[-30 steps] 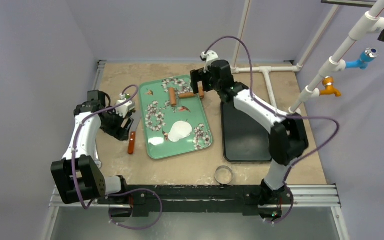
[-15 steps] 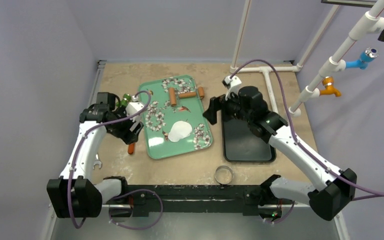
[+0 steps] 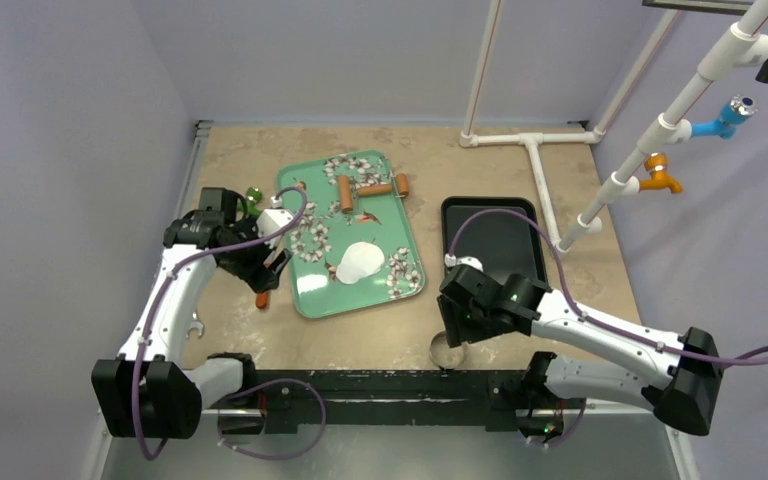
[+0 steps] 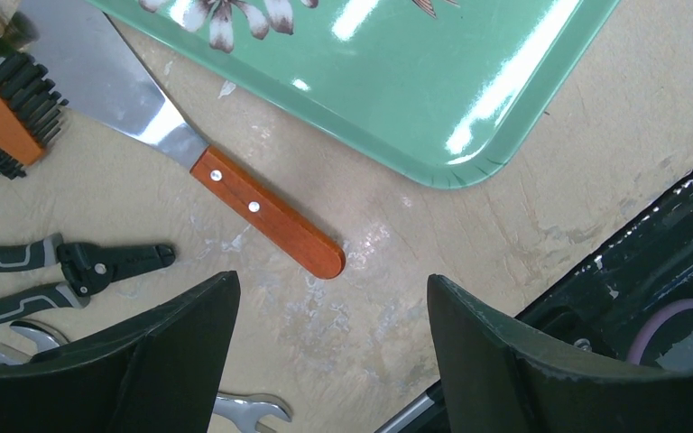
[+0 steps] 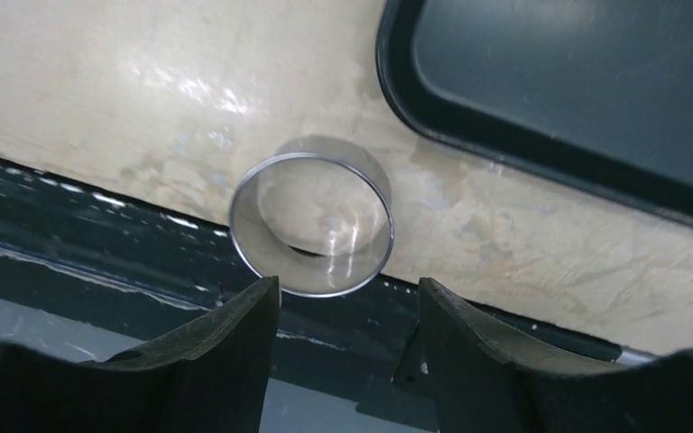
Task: Roll out the dumpling wrappers from the dough
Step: Pick up the dumpling mold from the center of the board.
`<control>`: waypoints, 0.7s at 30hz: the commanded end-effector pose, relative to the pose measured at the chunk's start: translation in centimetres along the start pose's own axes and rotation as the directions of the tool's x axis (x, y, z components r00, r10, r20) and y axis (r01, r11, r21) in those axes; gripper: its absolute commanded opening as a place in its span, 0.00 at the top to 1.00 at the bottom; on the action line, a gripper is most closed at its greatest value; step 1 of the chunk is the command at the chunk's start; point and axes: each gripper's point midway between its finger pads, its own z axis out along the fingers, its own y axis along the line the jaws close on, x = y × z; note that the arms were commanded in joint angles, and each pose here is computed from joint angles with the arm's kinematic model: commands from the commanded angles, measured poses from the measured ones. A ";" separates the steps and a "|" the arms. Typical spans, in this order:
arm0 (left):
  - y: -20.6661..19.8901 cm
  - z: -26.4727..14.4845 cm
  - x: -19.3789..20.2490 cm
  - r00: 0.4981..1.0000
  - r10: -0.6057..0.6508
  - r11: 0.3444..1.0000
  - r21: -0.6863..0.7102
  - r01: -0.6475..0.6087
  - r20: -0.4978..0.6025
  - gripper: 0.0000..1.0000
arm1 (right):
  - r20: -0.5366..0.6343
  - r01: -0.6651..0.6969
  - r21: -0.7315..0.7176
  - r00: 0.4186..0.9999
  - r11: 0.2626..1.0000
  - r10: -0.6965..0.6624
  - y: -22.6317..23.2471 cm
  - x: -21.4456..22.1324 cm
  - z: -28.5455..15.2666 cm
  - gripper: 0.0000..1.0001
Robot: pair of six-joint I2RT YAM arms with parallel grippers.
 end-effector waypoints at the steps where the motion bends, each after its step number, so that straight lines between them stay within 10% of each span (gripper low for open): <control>1: -0.4 -0.1 0.2 1.000 -0.014 1.000 0.000 0.014 0.002 0.24 | -0.059 -0.086 0.012 0.995 0.996 0.086 0.0 2.8 1.8 0.45; 18: -0.2 -0.3 0.2 1.000 -0.008 1.000 -0.012 0.008 0.000 0.24 | -0.001 -0.124 0.111 0.992 0.986 0.125 -1.1 2.6 6.3 0.72; 21: -0.2 -0.2 0.3 1.000 -0.005 1.000 -0.012 0.005 -0.001 0.24 | -0.005 -0.119 0.123 0.993 0.985 0.120 -1.2 2.7 6.4 1.00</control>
